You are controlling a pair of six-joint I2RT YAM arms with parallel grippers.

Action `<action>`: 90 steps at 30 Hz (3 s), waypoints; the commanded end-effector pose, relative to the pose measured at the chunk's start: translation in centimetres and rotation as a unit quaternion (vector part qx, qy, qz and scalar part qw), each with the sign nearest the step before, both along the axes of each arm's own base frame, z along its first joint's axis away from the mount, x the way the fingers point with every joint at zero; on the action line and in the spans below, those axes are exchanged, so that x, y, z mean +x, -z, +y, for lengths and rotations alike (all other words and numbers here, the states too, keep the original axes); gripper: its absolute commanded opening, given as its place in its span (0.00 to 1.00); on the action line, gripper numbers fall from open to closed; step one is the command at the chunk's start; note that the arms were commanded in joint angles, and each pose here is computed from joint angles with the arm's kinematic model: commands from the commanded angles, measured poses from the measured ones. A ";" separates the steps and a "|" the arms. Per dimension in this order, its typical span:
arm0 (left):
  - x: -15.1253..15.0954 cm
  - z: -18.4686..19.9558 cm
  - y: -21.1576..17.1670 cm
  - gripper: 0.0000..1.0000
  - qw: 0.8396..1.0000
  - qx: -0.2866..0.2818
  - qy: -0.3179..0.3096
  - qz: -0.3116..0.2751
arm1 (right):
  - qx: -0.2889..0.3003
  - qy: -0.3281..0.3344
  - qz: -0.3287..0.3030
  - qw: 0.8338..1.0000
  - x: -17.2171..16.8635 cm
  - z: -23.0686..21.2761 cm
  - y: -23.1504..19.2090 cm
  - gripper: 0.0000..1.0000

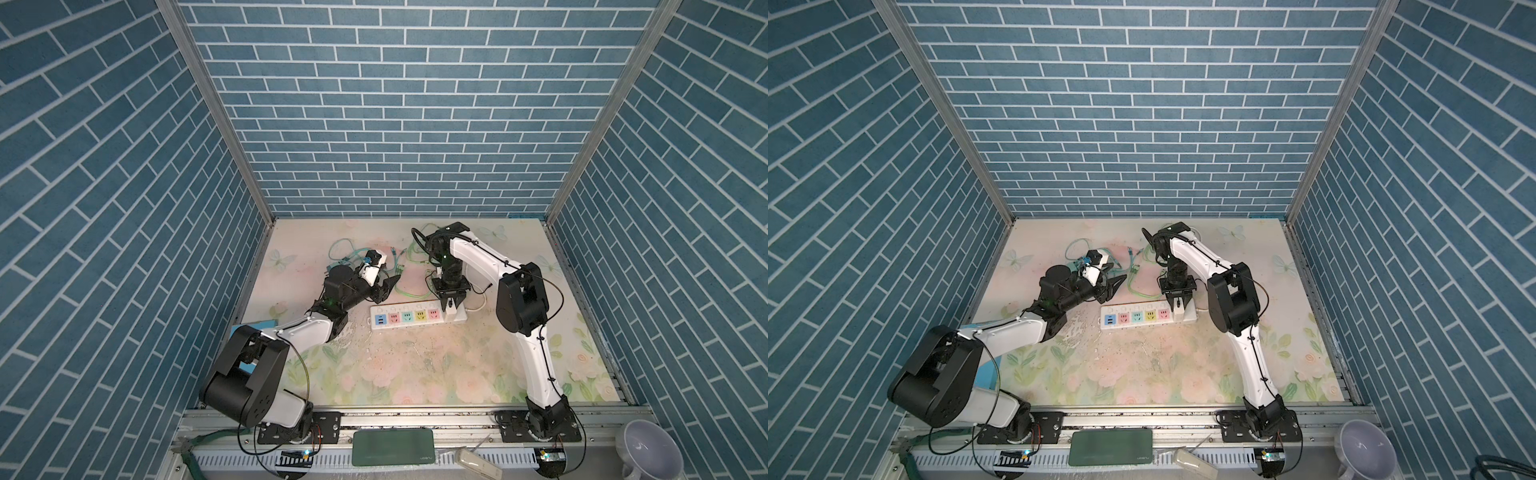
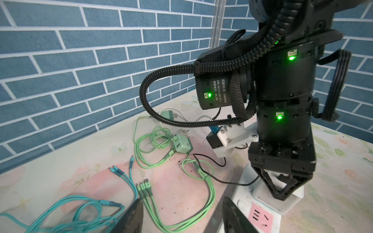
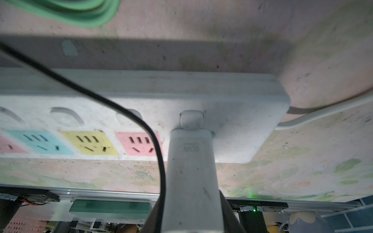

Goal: Insert the plug
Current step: 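Open and lift the right gripper off the charger while the left moves to the cables, then reach the left gripper over the mint-green charger while the right draws back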

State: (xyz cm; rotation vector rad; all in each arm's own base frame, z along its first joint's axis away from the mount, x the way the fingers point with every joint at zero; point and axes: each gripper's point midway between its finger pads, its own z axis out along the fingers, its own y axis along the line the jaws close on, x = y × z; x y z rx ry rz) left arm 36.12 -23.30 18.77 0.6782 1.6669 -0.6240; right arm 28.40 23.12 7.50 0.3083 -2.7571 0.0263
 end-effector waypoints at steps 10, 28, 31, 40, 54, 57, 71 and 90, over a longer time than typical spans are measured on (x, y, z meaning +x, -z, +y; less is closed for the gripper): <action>1.9 2.8 0.5 0.65 0.994 0.028 -0.095 0.048 | 0.058 -0.011 -0.103 0.993 4.3 2.8 0.7 0.47; 4.7 7.5 2.1 0.69 0.962 0.108 -0.227 0.108 | 0.082 -0.001 -0.191 0.978 3.8 -0.6 -4.7 0.67; 5.6 7.2 2.7 0.72 0.959 0.120 -0.224 0.125 | 0.086 0.011 -0.211 0.974 3.9 -1.8 -5.4 0.68; 9.6 2.7 3.2 0.81 0.965 0.115 -0.174 0.157 | 0.114 0.046 -0.302 0.945 7.8 -4.3 -8.3 0.68; 11.0 -2.7 4.2 0.87 0.958 0.106 -0.139 0.226 | 0.163 0.046 -0.356 0.919 11.5 -5.1 -10.2 0.71; 11.0 -5.0 4.3 0.89 0.959 0.099 -0.120 0.237 | 0.157 0.035 -0.370 0.915 11.9 -5.7 -10.1 0.70; 11.4 -12.4 7.0 0.78 0.962 0.054 -0.059 0.260 | 0.167 0.030 -0.397 0.902 12.6 -7.3 -9.3 0.65; 14.9 -15.9 11.0 0.59 0.964 0.026 -0.050 0.261 | 0.168 0.056 -0.398 0.900 10.6 -9.5 -9.2 0.63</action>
